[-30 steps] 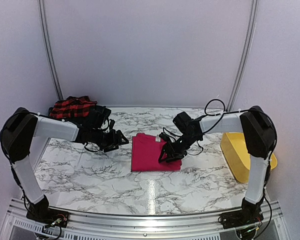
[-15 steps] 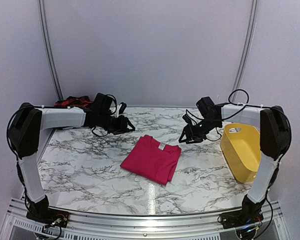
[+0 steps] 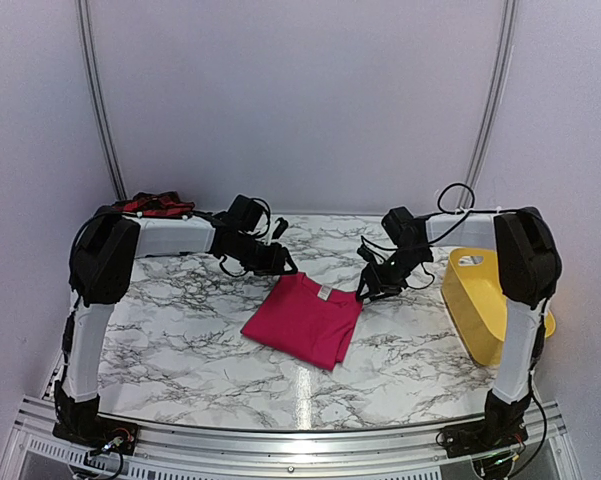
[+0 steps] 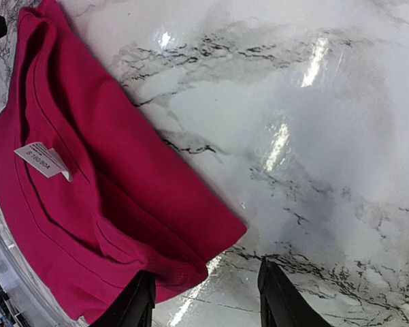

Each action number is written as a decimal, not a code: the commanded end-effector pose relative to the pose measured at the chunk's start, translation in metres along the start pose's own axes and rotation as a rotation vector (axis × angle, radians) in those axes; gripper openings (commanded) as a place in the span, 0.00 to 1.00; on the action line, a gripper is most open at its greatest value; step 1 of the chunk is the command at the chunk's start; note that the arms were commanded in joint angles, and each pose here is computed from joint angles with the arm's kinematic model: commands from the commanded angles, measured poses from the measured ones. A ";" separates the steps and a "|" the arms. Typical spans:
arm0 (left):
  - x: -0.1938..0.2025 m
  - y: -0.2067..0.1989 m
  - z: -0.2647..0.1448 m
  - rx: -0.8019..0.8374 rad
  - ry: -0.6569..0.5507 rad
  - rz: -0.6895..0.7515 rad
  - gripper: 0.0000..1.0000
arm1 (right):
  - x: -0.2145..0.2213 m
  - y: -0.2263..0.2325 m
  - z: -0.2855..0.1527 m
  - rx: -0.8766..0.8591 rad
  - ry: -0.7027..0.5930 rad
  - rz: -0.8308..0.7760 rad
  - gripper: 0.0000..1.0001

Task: Fold and stack the mixed laundry pile
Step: Adjust the square-folded T-shirt at the center of the board.

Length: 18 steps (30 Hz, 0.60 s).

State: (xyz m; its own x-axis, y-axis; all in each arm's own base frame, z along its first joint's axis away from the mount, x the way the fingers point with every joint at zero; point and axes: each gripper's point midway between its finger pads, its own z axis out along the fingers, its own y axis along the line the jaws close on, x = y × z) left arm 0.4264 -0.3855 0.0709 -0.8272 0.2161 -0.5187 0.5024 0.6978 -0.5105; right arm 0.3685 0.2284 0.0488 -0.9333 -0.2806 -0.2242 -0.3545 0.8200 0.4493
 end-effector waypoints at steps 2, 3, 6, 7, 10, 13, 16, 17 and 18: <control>-0.004 -0.006 0.019 0.005 0.023 0.028 0.49 | -0.015 0.004 -0.003 0.004 -0.016 -0.063 0.48; -0.004 -0.006 0.022 0.006 0.025 0.030 0.49 | -0.015 0.004 -0.002 0.003 -0.014 -0.066 0.48; -0.005 0.000 0.030 -0.018 0.030 0.024 0.49 | -0.015 0.003 0.000 0.002 -0.005 -0.073 0.48; -0.005 0.004 0.031 -0.036 0.027 0.018 0.50 | -0.016 0.002 0.001 0.002 -0.002 -0.071 0.48; -0.005 0.012 0.034 -0.074 0.024 0.011 0.55 | -0.016 0.002 0.003 -0.004 0.004 -0.077 0.48; -0.002 0.017 0.036 -0.093 0.033 0.004 0.58 | -0.015 0.002 0.008 -0.016 0.015 -0.074 0.47; 0.000 0.021 0.034 -0.116 0.033 0.005 0.61 | -0.013 0.002 0.010 -0.024 0.020 -0.072 0.47; -0.002 0.020 0.034 -0.114 0.030 0.008 0.61 | -0.012 0.002 0.009 -0.025 0.021 -0.073 0.47; -0.003 0.019 0.033 -0.108 0.028 0.010 0.60 | -0.012 0.003 0.009 -0.027 0.021 -0.074 0.47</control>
State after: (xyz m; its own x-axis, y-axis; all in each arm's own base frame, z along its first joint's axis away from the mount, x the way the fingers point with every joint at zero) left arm 0.4433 -0.3996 0.0457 -0.8267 0.2325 -0.5124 0.4899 0.7453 -0.4522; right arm 0.3769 0.2334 0.0388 -0.9153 -0.3346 -0.2242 -0.4016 0.8003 0.4452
